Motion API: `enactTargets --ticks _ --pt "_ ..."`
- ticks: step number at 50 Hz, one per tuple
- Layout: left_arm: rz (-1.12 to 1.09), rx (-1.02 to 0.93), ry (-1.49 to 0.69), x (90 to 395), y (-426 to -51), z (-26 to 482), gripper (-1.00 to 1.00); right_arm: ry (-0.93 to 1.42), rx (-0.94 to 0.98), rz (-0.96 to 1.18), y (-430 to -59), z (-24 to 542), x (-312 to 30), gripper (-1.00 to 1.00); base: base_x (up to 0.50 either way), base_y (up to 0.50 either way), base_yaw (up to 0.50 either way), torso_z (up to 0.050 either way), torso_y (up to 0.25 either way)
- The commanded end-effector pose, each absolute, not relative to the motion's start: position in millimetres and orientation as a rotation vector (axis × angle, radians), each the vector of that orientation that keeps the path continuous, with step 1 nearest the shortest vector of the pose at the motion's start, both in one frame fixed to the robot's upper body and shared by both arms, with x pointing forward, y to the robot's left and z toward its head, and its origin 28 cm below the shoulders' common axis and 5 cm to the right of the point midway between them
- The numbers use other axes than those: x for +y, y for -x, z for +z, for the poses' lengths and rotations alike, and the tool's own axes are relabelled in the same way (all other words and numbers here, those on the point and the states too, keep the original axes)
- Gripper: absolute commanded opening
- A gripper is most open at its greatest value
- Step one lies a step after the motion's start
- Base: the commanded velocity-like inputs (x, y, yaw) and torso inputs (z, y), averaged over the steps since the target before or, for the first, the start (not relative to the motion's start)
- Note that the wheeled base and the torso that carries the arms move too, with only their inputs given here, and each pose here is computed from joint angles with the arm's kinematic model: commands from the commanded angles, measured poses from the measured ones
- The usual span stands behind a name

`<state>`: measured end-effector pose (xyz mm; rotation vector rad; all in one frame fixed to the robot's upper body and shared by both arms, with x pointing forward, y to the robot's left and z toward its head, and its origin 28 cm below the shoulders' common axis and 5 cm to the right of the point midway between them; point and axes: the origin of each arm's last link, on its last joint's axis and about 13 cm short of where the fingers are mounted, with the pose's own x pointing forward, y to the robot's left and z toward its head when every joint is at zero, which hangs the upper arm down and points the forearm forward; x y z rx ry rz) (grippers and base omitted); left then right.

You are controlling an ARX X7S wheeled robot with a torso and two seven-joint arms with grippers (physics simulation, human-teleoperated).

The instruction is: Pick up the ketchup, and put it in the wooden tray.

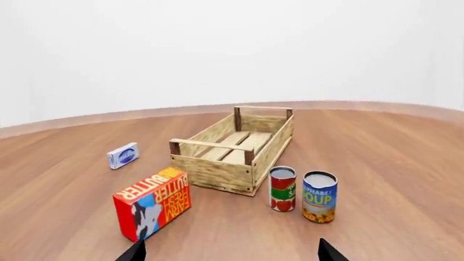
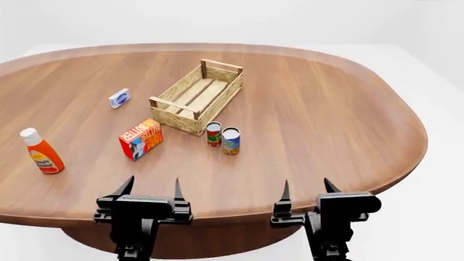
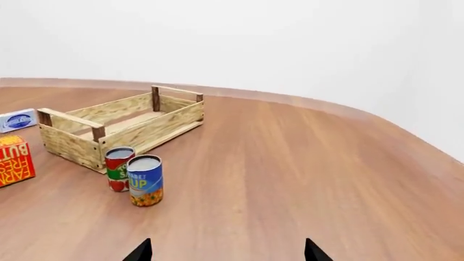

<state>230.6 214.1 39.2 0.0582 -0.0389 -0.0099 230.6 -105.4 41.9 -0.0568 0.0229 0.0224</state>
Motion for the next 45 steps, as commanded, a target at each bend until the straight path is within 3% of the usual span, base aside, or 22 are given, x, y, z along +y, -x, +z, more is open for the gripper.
enactTargets --ticks 1,26,37,45 --pt "-0.037 -0.065 -0.090 212.0 -240.6 54.8 1.00 0.095 0.004 0.032 -239.1 60.6 -111.0 1.00 0.45 0.00 0.00 0.000 0.000" --pt "-0.048 -0.071 -0.090 209.5 -241.2 56.3 1.00 0.089 -0.010 0.023 -237.3 63.4 -114.0 1.00 0.46 0.00 0.00 0.000 0.000" --pt "-0.048 -0.073 -0.086 209.8 -241.3 57.1 1.00 0.096 -0.031 0.037 -236.5 70.0 -113.9 1.00 0.00 0.00 0.03 0.000 0.000" --pt "-0.042 -0.074 -0.081 210.8 -241.0 56.8 1.00 0.097 -0.037 0.034 -237.2 72.5 -113.9 1.00 0.00 0.00 0.50 0.000 0.000"
